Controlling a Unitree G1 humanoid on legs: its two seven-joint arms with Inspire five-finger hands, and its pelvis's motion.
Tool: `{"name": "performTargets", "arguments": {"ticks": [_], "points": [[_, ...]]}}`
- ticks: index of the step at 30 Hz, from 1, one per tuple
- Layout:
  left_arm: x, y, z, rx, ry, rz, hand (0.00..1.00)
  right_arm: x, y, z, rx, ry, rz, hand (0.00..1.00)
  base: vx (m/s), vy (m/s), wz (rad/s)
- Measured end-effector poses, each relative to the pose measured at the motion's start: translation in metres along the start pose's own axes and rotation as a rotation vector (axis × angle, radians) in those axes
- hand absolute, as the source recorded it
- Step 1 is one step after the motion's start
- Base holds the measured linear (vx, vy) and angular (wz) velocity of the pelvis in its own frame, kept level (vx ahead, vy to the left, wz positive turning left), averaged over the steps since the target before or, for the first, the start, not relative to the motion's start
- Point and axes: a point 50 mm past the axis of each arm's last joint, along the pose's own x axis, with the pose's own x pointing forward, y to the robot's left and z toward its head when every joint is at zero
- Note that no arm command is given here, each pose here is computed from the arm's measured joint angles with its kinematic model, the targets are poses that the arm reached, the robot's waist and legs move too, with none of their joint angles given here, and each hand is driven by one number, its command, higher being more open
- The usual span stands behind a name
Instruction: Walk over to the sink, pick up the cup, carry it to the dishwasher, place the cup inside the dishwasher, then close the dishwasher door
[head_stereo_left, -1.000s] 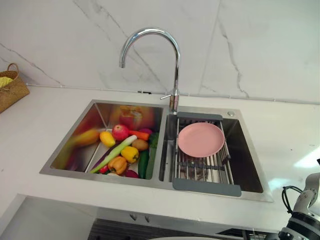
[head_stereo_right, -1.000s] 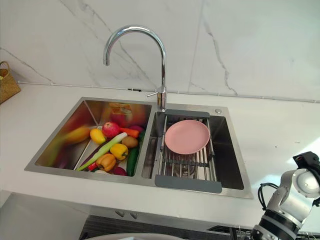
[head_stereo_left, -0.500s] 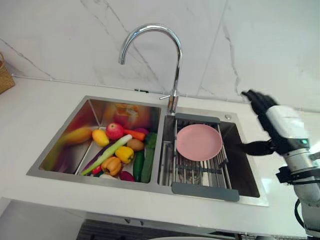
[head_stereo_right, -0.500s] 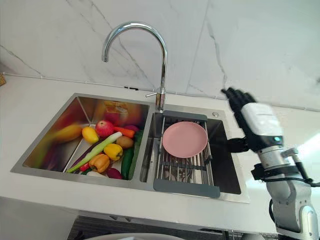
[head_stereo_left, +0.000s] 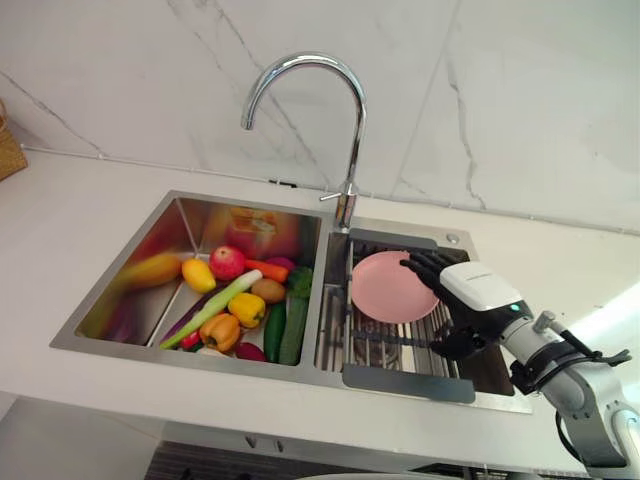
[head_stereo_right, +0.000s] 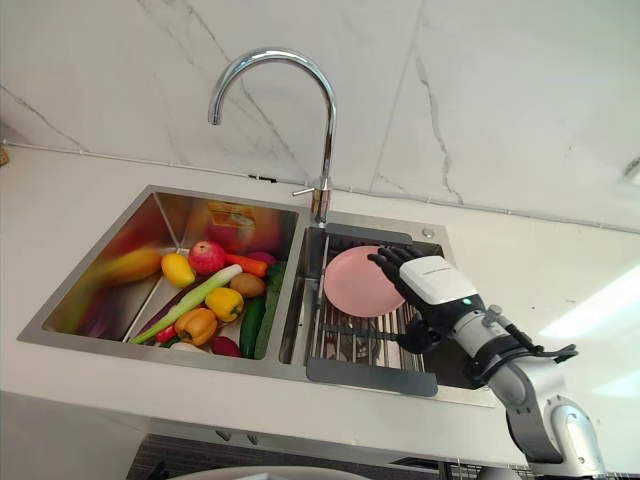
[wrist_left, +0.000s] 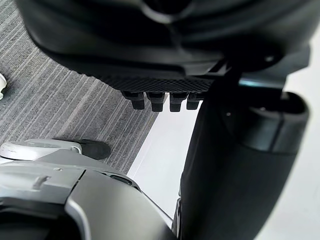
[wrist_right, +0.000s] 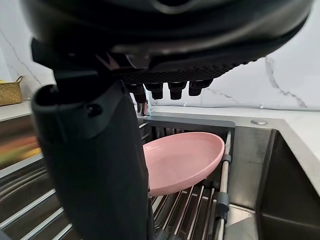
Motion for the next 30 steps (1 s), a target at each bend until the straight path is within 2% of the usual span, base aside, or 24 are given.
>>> {"name": "performTargets", "arguments": {"ticks": [5, 12, 16, 30], "points": [[0.001, -0.001, 0.001, 0.027, 0.003, -0.014, 1.0, 0.006, 0.017, 0.002, 0.006, 0.02, 0.018, 1.0, 0.0, 0.0, 0.05], [0.002, -0.002, 0.003, 0.032, 0.009, -0.02, 1.0, 0.009, 0.027, 0.003, -0.208, 0.059, 0.034, 1.0, -0.01, -0.001, 0.02], [0.002, -0.003, 0.003, 0.032, 0.009, -0.02, 1.0, 0.012, 0.033, 0.006, -0.255, 0.071, 0.032, 1.0, 0.0, -0.002, 0.07], [0.003, -0.004, 0.004, 0.034, 0.008, -0.017, 1.0, 0.022, 0.033, 0.003, -0.223, 0.135, -0.053, 1.0, 0.0, 0.0, 0.01]]}}
